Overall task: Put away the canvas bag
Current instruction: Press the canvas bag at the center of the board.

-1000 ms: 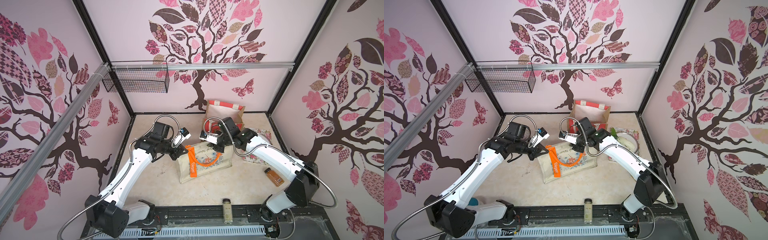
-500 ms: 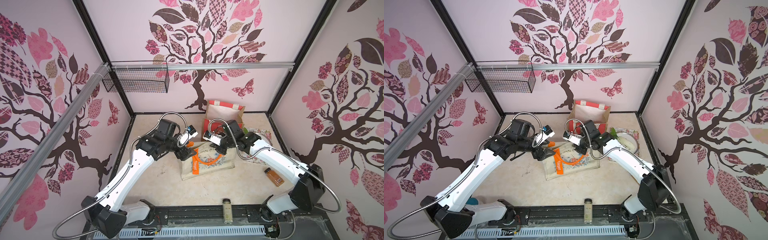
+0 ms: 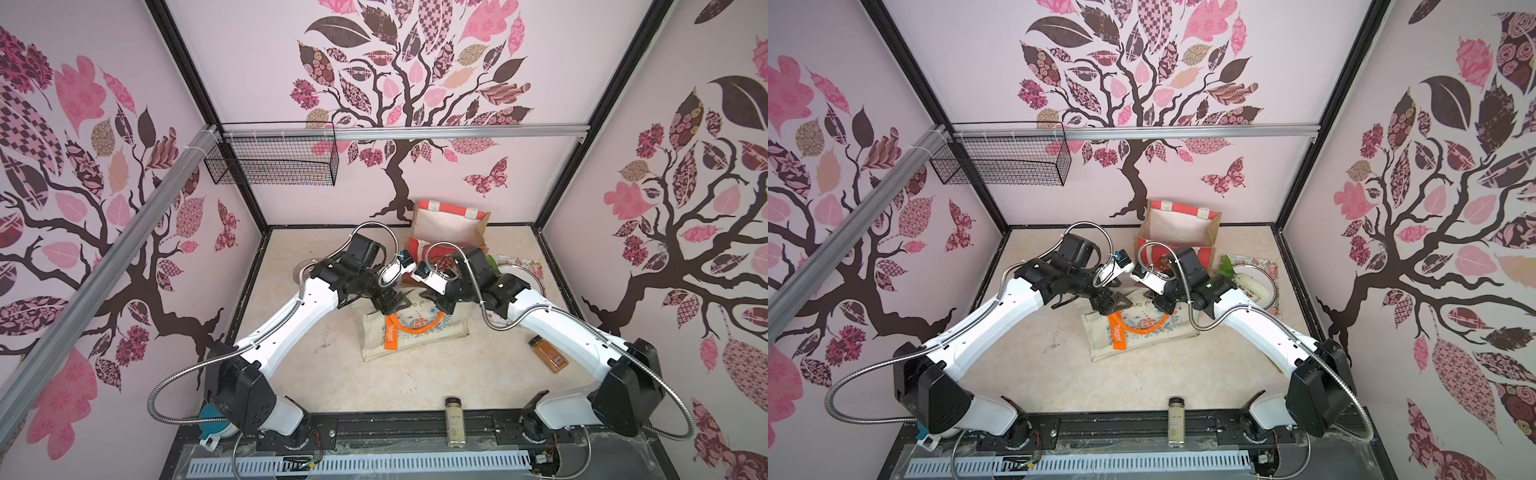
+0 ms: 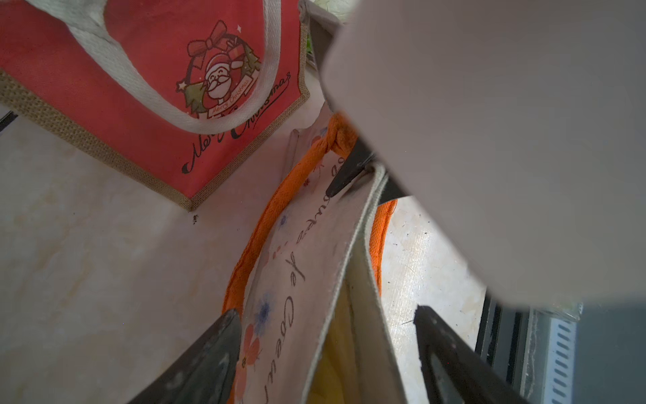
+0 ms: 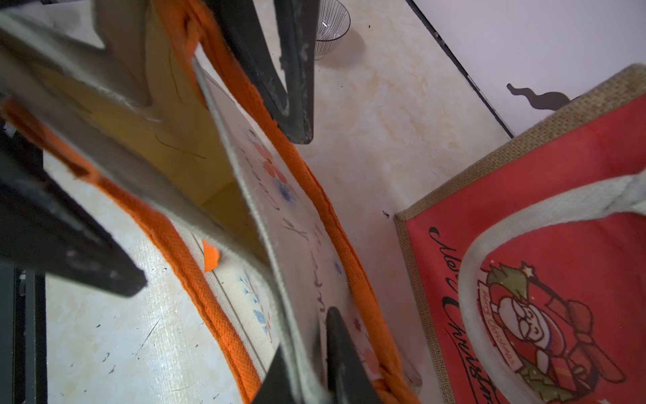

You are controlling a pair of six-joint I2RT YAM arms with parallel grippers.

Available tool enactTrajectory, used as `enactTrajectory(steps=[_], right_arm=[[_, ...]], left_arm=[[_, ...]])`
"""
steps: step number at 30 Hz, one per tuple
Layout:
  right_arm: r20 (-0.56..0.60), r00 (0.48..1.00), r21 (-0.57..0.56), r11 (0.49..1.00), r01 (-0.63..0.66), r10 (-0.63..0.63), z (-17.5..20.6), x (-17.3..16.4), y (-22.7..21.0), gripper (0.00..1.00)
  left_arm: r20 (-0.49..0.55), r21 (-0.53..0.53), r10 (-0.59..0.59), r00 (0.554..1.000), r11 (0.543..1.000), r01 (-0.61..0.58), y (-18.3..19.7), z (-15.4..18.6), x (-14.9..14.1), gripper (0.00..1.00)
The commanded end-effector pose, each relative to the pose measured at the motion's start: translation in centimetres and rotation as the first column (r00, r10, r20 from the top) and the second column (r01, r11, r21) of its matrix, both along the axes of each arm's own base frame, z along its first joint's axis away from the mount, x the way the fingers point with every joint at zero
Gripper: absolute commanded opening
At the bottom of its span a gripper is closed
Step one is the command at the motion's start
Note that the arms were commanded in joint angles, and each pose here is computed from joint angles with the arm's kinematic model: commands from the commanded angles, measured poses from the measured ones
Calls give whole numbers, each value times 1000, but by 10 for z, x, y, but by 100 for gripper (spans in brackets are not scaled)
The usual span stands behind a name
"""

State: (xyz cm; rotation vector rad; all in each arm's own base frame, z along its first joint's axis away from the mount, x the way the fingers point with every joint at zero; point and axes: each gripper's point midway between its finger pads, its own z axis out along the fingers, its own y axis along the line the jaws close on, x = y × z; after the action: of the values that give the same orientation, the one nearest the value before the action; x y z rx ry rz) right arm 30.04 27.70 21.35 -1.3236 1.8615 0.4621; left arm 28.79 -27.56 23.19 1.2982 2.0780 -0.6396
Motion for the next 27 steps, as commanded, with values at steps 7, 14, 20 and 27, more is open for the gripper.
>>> enactTrajectory(steps=[7, 14, 20, 27], right_arm=[[67, 997, 151, 987, -47, 37, 39, -11, 13, 29], [108, 991, 122, 990, 71, -85, 63, -4, -8, 82], [56, 991, 128, 985, 116, -124, 99, -19, -22, 97], [56, 966, 66, 966, 248, -252, 79, -19, -50, 100]], left_arm=[[47, -16, -31, 998, 999, 32, -19, 3, 3, 20], [-18, 18, -63, 998, 998, 63, -2, 3, -11, 0], [-42, 8, -93, 995, 996, 93, 14, 12, -24, 0], [-69, 12, -123, 990, 992, 124, 36, 13, -37, 0]])
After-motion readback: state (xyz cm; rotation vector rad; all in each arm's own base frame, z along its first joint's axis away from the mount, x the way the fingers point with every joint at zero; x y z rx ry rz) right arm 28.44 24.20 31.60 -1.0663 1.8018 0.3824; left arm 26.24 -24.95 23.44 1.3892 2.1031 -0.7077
